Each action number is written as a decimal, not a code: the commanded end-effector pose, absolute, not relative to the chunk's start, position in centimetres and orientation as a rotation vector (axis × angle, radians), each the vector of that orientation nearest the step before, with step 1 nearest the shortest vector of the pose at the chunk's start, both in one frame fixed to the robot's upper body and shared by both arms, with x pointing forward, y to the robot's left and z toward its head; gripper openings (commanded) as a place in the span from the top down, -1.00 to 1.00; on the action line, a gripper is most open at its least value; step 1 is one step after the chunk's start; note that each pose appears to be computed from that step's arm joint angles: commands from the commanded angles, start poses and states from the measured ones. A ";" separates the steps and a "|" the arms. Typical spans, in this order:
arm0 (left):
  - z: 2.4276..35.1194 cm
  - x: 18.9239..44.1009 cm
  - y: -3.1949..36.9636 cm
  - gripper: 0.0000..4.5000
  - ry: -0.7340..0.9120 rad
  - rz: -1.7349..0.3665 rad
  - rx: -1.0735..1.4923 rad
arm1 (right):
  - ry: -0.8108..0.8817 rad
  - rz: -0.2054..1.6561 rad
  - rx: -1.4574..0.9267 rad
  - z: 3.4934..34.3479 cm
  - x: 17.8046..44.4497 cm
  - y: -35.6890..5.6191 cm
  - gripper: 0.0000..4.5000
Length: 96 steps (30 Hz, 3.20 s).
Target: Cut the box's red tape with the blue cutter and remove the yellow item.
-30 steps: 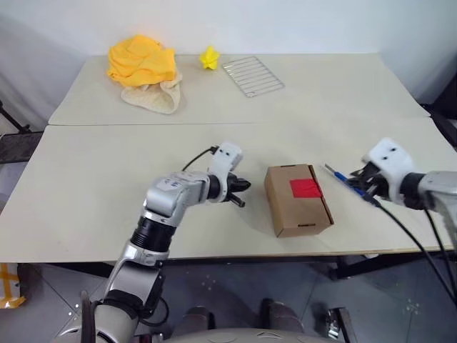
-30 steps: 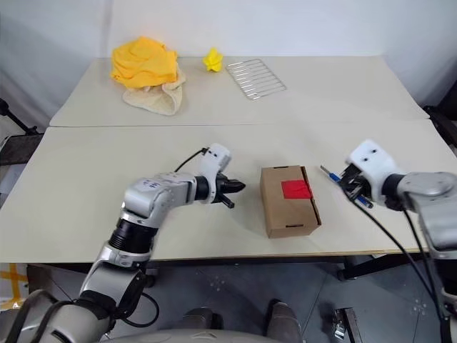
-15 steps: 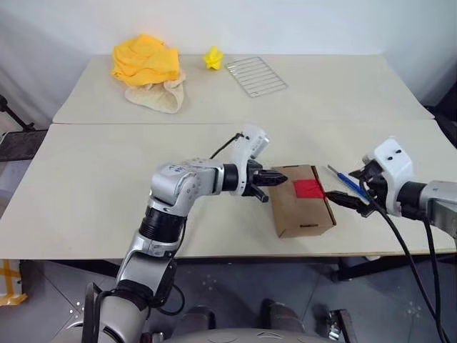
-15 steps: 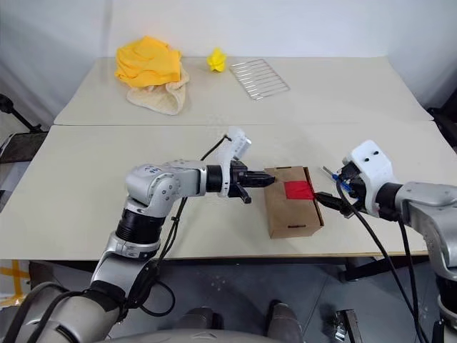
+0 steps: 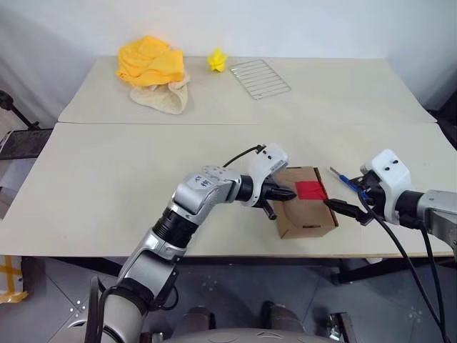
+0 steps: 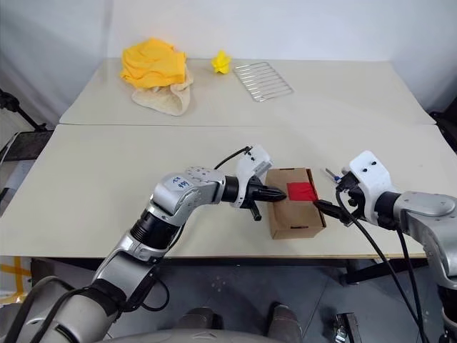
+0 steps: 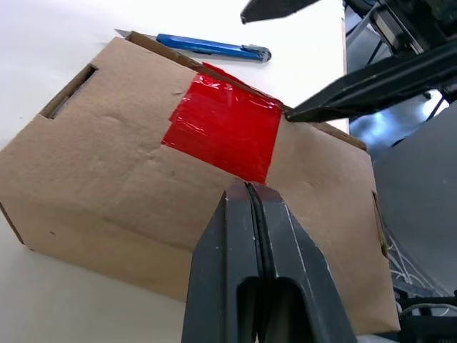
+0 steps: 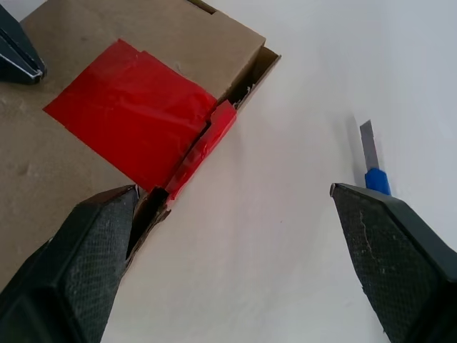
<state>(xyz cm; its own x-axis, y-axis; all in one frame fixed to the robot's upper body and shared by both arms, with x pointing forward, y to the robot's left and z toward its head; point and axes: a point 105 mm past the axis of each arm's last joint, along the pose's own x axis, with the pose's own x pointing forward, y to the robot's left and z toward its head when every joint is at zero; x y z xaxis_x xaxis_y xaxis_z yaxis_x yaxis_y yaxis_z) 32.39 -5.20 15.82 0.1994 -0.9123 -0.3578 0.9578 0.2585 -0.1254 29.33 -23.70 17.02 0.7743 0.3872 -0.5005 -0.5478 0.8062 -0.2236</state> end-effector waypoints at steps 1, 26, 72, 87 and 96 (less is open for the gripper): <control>14.5 32.2 -5.2 1.00 0.442 -1.316 0.160 | 0.555 0.472 -0.369 15.0 28.9 -25.5 -0.99; 13.6 32.0 -4.9 1.00 0.454 -1.310 0.173 | 0.625 0.396 -0.321 13.3 27.5 -28.3 -0.99; 13.8 32.1 -5.1 1.00 0.430 -1.341 0.237 | 0.712 0.478 0.180 15.7 30.0 -29.3 -0.99; 13.8 31.4 -5.1 1.00 0.437 -1.359 0.260 | 0.822 0.635 0.390 11.9 30.5 -26.1 -0.99; 13.5 30.6 -4.3 1.00 0.472 -1.374 0.293 | 0.794 0.721 0.473 11.7 32.3 -24.7 -0.99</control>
